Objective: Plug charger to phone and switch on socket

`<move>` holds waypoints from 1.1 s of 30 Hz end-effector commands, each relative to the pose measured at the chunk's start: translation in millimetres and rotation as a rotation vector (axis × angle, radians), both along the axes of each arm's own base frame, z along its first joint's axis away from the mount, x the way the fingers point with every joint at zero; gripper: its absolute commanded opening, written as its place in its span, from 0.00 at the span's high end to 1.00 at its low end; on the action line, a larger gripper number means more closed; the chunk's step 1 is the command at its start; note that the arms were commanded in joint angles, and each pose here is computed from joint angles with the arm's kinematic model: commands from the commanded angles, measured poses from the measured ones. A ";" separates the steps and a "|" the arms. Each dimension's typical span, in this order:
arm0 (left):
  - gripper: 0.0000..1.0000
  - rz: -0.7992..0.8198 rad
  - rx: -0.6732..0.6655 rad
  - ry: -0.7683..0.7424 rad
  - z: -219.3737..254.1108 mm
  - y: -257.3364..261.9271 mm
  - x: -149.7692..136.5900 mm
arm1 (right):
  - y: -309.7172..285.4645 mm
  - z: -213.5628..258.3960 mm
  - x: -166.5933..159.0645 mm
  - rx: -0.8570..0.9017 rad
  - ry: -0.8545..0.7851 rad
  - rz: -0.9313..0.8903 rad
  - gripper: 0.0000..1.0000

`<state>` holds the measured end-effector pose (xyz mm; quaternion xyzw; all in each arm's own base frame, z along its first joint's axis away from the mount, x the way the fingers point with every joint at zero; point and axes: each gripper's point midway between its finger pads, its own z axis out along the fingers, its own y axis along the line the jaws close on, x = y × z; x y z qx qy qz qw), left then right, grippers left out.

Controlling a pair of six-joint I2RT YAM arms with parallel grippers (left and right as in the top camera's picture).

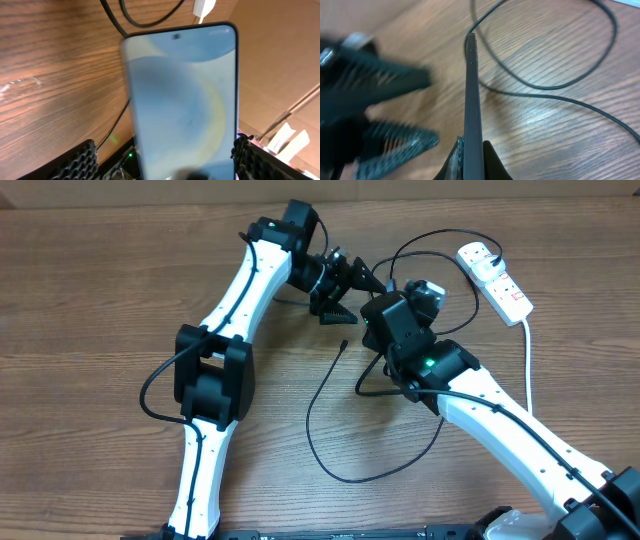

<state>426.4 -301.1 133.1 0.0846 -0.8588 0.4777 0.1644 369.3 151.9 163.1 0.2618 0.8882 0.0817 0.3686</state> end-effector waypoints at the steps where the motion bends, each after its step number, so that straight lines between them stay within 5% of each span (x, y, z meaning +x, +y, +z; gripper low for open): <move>1: 0.19 0.005 -0.087 -0.041 15.9 14.1 11.9 | -21.9 21.1 14.3 0.178 -0.092 -0.251 0.96; 7: 0.24 0.032 -0.119 0.001 21.8 25.9 14.2 | 15.8 24.9 22.2 0.613 0.012 -0.259 0.96; 14: 0.23 0.079 -0.091 0.111 21.1 24.0 11.8 | 42.6 42.9 27.9 0.928 0.060 -0.336 0.96; 28: 0.33 0.181 -0.049 0.318 21.9 22.3 11.9 | 50.2 43.5 25.0 1.072 0.107 -0.466 0.96; 33: 0.46 0.194 -0.043 0.344 21.9 22.3 11.8 | 51.3 43.6 24.5 1.076 0.112 -0.464 0.94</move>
